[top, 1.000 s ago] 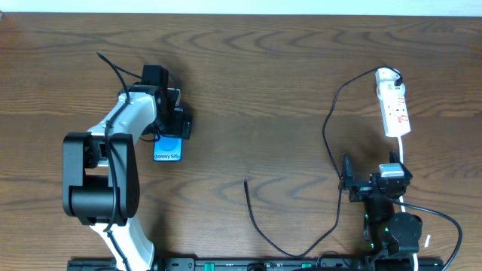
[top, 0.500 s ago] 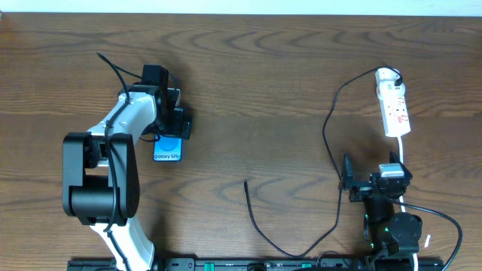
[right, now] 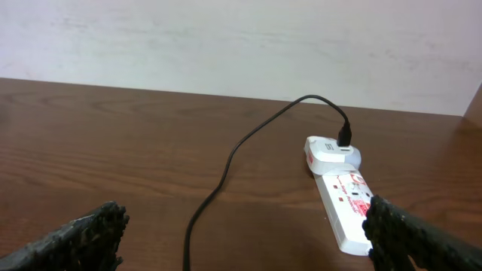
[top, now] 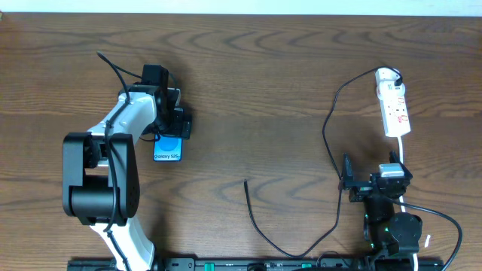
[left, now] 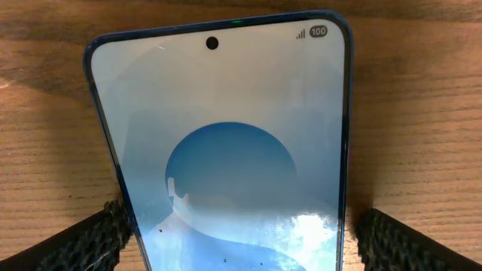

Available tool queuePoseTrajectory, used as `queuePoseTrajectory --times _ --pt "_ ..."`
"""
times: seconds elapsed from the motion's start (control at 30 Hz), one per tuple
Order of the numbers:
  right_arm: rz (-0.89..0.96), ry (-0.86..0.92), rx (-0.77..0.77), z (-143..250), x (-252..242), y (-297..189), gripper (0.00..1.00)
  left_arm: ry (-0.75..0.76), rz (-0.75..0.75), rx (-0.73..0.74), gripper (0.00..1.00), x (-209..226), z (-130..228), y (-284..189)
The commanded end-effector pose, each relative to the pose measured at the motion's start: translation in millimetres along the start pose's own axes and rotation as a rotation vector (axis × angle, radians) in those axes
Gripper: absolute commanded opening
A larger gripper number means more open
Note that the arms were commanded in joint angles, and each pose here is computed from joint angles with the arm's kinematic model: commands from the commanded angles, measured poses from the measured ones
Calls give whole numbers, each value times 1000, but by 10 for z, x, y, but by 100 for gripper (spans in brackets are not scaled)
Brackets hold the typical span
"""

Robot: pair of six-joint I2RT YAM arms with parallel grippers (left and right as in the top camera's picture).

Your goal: Plug charger to phone and switch on socket

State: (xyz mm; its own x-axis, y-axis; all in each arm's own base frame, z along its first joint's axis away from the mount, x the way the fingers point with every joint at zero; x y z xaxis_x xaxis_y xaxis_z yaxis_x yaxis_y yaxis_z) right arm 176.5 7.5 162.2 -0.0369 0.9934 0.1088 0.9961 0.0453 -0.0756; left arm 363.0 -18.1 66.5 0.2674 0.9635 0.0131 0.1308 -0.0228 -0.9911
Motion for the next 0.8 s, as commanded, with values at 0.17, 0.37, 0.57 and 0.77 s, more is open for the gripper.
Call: queuePoseTrajectory --times 0.17,0.37,0.57,0.77 --pt "-1 -13 1 8 7 -2 99 8 -23 43 98 18 100 98" --pt "-1 -13 1 8 7 -2 99 9 -23 42 98 18 99 98" --pt "-1 -13 1 8 7 -2 99 9 -23 43 98 17 100 98" --pt "-1 -13 1 8 7 -2 99 8 -23 43 97 17 101 98"
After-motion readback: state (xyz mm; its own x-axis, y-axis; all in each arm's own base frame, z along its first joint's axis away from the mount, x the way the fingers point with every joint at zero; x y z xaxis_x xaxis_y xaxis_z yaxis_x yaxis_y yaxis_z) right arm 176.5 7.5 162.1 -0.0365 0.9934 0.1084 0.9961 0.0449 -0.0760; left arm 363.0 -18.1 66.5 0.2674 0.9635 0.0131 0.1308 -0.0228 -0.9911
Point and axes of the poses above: each gripper's point midway between its finger pads, its own y axis out along the fingers, its own x axis along the line the jaws close on, z = x × y, the point moved 7 cm from there along -y, back along the fingers, and after that the axes turned 9 degrees about y, right-handed, at the moved point
